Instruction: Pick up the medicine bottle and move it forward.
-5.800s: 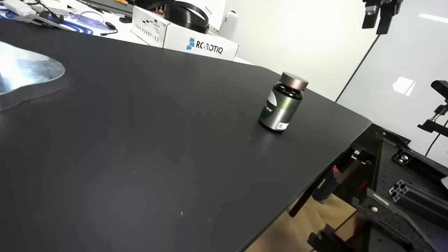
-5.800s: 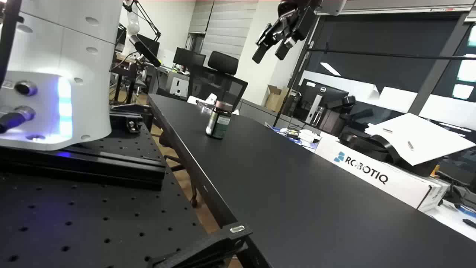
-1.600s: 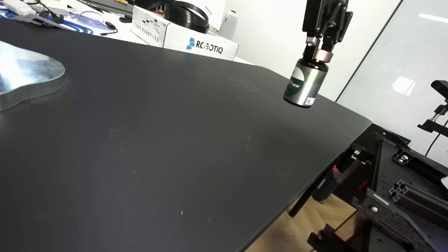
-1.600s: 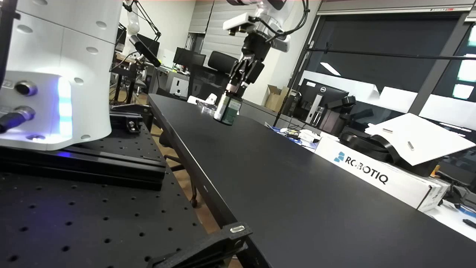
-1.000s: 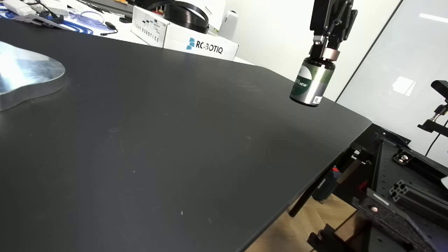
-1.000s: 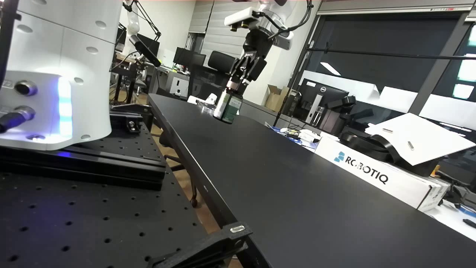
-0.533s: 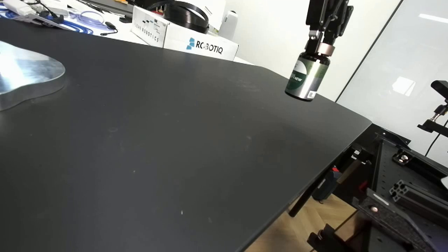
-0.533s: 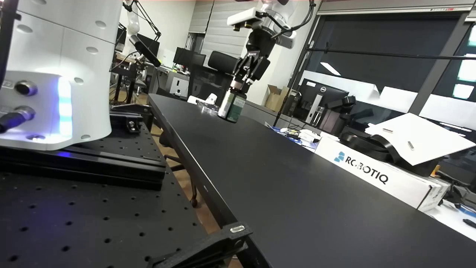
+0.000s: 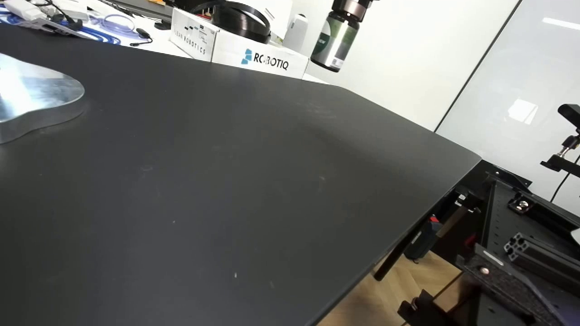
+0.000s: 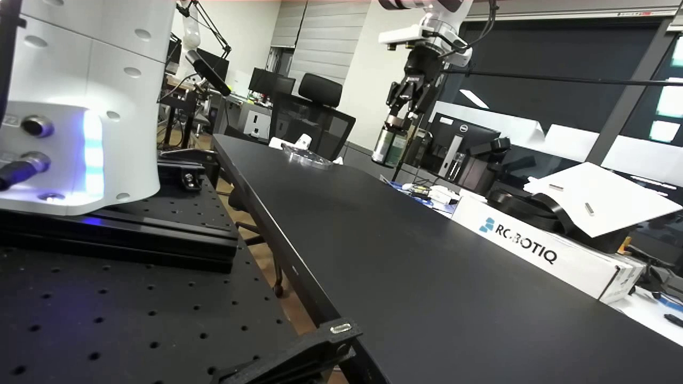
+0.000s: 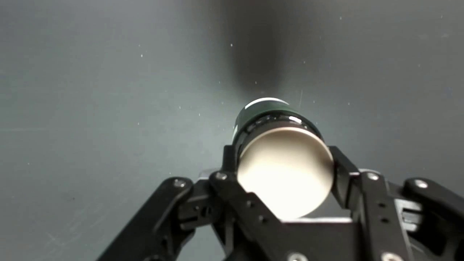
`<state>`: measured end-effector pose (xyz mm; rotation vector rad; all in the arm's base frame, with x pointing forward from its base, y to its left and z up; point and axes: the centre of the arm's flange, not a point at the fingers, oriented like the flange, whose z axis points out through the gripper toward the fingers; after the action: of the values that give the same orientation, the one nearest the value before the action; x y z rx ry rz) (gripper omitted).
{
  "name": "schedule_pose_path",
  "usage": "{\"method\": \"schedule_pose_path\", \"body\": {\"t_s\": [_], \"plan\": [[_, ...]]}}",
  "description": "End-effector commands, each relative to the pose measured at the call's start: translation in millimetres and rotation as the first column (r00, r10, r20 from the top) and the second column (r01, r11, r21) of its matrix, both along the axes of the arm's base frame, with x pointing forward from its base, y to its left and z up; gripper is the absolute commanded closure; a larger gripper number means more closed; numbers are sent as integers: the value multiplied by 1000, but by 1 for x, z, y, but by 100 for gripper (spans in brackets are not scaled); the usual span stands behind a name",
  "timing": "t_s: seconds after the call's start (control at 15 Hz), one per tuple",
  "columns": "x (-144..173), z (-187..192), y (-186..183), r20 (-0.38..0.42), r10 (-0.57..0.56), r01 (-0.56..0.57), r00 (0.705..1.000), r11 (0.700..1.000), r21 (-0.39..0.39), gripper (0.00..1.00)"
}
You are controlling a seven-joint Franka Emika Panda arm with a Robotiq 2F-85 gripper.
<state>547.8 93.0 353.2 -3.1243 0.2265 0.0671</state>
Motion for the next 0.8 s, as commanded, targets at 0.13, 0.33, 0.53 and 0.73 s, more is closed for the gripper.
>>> {"method": "schedule_pose_path", "body": {"t_s": [0.13, 0.33, 0.53, 0.73], "plan": [[121, 7, 6, 22, -18, 18, 1000, 1000, -9, 64], [163, -10, 3, 22, -25, 25, 999, 1000, 1, 64], [188, -35, -3, 19, -32, 33, 999, 999, -3, 64], [205, -55, -7, 25, -31, 31, 999, 1000, -6, 64]]}}
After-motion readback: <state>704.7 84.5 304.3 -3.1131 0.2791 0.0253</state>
